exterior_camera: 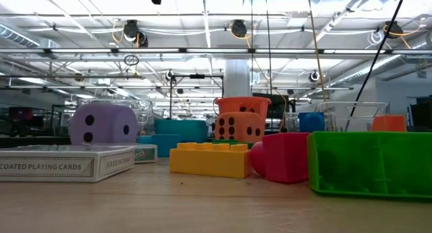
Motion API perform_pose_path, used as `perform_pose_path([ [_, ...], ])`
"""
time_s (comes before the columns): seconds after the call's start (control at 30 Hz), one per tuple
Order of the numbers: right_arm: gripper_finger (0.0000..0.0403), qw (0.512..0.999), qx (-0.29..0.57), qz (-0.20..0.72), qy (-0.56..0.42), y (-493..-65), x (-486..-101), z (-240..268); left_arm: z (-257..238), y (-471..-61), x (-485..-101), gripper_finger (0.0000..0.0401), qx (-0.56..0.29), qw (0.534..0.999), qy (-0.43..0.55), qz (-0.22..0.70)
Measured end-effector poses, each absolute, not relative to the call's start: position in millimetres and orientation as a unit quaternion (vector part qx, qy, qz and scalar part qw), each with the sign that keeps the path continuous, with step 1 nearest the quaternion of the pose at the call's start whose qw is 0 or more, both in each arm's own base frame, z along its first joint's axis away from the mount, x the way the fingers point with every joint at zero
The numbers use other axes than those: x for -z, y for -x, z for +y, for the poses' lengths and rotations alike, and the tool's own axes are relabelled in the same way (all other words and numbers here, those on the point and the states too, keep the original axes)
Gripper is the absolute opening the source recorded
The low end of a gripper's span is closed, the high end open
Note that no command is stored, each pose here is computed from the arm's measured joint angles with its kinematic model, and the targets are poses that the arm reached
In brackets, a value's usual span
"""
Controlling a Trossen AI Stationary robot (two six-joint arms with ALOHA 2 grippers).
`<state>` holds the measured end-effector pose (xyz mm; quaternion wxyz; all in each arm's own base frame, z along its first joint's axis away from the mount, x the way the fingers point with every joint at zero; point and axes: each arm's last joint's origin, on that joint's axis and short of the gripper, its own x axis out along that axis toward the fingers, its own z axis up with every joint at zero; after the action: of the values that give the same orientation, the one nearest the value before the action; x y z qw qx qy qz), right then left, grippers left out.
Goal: Pick & Place Toys
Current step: Put the violet dice into the left transparent bin
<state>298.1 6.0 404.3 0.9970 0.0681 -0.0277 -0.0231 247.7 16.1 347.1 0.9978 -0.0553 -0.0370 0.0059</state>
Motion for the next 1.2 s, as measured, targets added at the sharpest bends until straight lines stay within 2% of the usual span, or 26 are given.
perform_pose_path([
  [0.2,0.0,0.997,0.023,-0.028,-0.065,-298.1,-404.3,6.0,15.4,-247.7,-347.1,0.0008,0.006,0.998,0.052,-0.036],
  [0.43,0.0,0.998,0.023,-0.027,-0.057,-298.1,-404.3,6.0,14.7,-247.7,-347.1,0.0006,0.018,0.999,0.018,-0.036],
  [0.6,0.0,0.999,0.024,-0.025,-0.026,-298.1,-403.9,6.0,11.8,-247.9,-347.1,0.0013,0.015,0.991,-0.124,-0.039],
  [0.77,0.0,0.999,0.025,-0.025,-0.008,-298.1,-403.9,6.0,5.8,-248.2,-347.1,0.0006,-0.028,0.963,-0.265,-0.03],
  [0.93,0.0,0.999,0.025,-0.025,-0.008,-298.1,-403.9,6.1,1.0,-248.0,-344.8,0.0015,-0.062,0.944,-0.323,-0.004],
  [1.07,0.0,0.999,0.024,-0.026,-0.019,-298.1,-404.2,6.1,-4.6,-239.0,-341.2,0.0016,-0.074,0.949,-0.303,0.041],
  [1.2,0.0,0.999,0.024,-0.027,-0.035,-298.1,-404.2,6.1,-9.0,-222.4,-344.8,0.0005,-0.074,0.976,-0.195,0.056],
])
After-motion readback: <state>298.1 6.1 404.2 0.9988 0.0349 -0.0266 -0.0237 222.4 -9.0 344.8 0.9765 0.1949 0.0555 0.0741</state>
